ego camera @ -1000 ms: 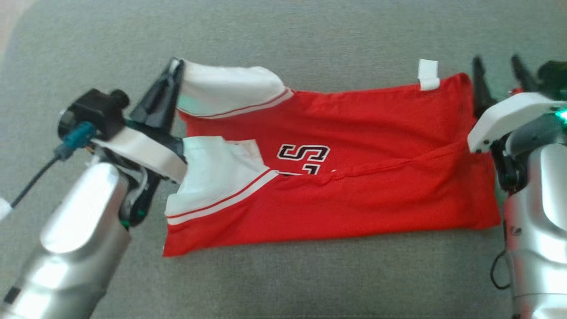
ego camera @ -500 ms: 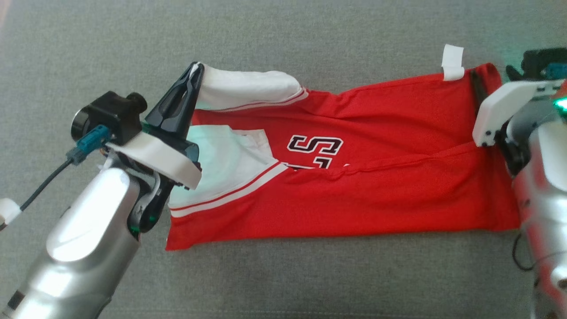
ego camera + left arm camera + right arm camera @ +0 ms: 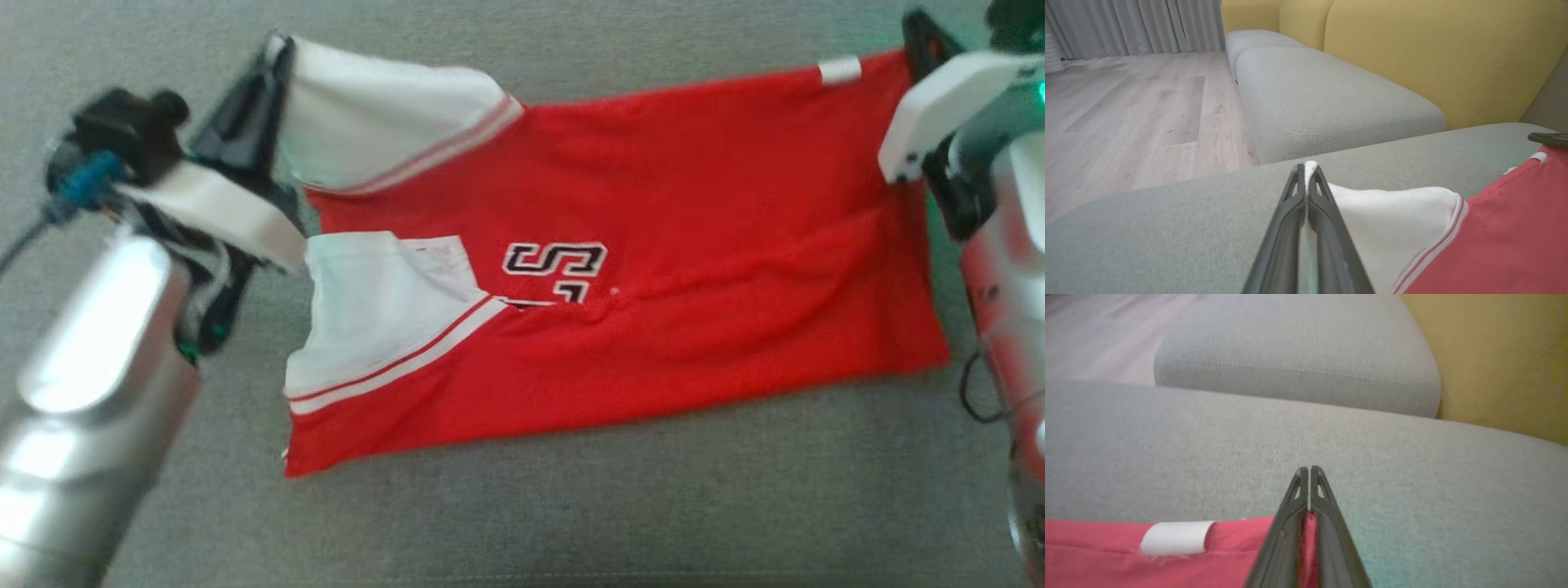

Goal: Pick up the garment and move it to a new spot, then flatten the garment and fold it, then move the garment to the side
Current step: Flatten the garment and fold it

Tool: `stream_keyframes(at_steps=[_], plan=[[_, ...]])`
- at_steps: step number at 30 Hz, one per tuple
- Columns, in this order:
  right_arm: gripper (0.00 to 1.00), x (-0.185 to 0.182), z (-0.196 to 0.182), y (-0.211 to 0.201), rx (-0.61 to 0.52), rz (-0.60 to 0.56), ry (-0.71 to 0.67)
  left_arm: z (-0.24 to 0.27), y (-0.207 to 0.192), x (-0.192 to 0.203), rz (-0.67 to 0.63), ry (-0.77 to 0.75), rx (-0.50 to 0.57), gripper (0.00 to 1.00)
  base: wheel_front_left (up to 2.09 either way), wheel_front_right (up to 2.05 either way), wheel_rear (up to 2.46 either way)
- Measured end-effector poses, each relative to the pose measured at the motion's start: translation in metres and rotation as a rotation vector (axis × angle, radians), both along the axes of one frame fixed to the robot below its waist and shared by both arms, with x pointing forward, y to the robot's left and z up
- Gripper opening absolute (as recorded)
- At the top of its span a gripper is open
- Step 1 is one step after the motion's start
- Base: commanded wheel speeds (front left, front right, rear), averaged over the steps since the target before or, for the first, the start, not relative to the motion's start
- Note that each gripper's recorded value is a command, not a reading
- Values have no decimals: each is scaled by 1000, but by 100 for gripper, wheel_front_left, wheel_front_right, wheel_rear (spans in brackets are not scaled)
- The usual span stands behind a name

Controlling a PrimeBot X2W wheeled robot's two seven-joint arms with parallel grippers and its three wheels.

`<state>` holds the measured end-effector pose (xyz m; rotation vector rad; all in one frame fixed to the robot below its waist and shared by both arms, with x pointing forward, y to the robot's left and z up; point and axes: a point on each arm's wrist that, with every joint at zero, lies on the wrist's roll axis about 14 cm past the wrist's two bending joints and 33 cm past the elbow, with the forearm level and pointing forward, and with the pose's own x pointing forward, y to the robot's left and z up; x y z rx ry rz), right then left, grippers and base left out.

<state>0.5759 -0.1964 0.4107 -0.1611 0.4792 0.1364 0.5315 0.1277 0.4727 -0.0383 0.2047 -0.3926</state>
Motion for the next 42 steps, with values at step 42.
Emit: stream_keyframes(at_steps=[42], plan=[[0,-16,20,4,118,55,-16,-20,27,-13,-61,33,255,0,0,0,0]])
